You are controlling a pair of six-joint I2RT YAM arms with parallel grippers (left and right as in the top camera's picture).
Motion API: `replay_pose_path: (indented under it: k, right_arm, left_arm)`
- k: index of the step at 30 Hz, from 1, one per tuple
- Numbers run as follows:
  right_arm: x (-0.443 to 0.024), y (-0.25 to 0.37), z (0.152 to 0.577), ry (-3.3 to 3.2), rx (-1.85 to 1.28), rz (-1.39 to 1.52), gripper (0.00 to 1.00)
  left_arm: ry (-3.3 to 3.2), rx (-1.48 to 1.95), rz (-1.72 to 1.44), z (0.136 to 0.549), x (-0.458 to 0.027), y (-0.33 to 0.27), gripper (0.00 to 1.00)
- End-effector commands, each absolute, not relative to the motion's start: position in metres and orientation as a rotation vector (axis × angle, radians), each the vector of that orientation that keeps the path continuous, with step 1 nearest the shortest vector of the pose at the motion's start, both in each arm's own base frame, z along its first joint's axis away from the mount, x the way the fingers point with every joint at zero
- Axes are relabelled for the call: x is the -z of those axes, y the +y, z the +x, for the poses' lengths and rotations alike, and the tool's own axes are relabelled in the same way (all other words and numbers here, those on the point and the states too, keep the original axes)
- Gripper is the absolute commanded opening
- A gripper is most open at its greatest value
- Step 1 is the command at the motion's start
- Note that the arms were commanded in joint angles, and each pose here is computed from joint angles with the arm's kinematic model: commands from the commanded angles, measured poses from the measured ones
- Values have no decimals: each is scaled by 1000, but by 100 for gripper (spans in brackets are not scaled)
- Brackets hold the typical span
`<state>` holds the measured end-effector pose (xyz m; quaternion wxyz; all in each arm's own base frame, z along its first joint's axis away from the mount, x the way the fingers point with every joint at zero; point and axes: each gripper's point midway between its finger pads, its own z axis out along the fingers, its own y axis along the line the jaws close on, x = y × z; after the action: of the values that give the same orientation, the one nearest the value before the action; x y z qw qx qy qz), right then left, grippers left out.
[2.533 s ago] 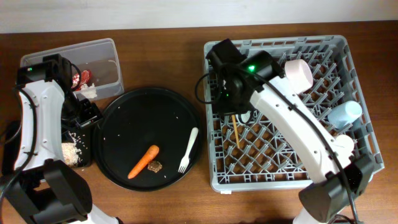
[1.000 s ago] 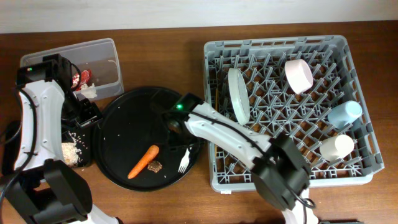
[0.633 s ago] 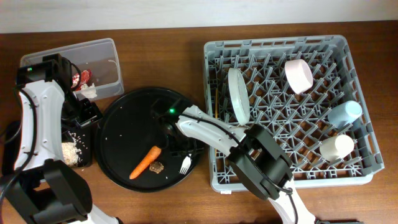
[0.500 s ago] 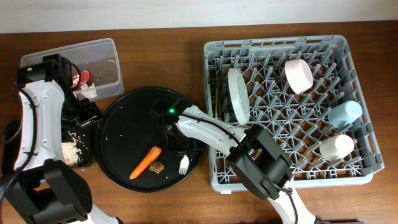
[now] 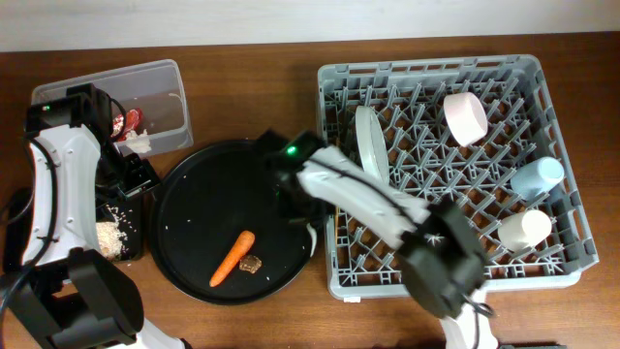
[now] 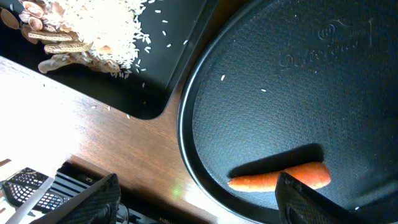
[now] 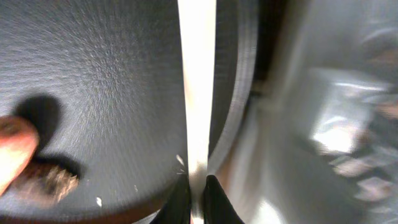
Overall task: Sort waste into correct bins and load items into the dishwasher rack
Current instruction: 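Grasp the white fork and place it in the rack's front edge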
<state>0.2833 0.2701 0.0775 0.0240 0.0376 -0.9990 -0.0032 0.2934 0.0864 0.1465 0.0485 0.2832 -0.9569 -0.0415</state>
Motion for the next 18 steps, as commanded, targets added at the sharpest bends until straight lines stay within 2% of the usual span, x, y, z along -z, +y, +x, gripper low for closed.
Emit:
replay_pose_path:
  k: [1, 3, 4, 11, 12, 18]
  right_arm:
    - [-149, 233, 303, -3279, -21, 150, 5]
    - [-162, 221, 304, -3290, -12, 194, 8]
    - [-164, 214, 303, -3280, -19, 217, 14]
    - [-131, 204, 294, -3202, -93, 226, 16]
    - [-125, 204, 294, -3202, -94, 226, 26]
    - [-134, 204, 295, -3229, -74, 227, 28]
  left_arm:
    - [-2930, 120, 886, 294, -151, 86, 79]
    - [-2930, 120, 886, 294, -151, 86, 79]
    - [-2930, 120, 886, 294, -151, 86, 79]
    - [-2930, 120, 886, 294, -151, 86, 79]
    - [-2930, 119, 886, 294, -151, 86, 79]
    - [-2929, 110, 885, 294, -151, 85, 79]
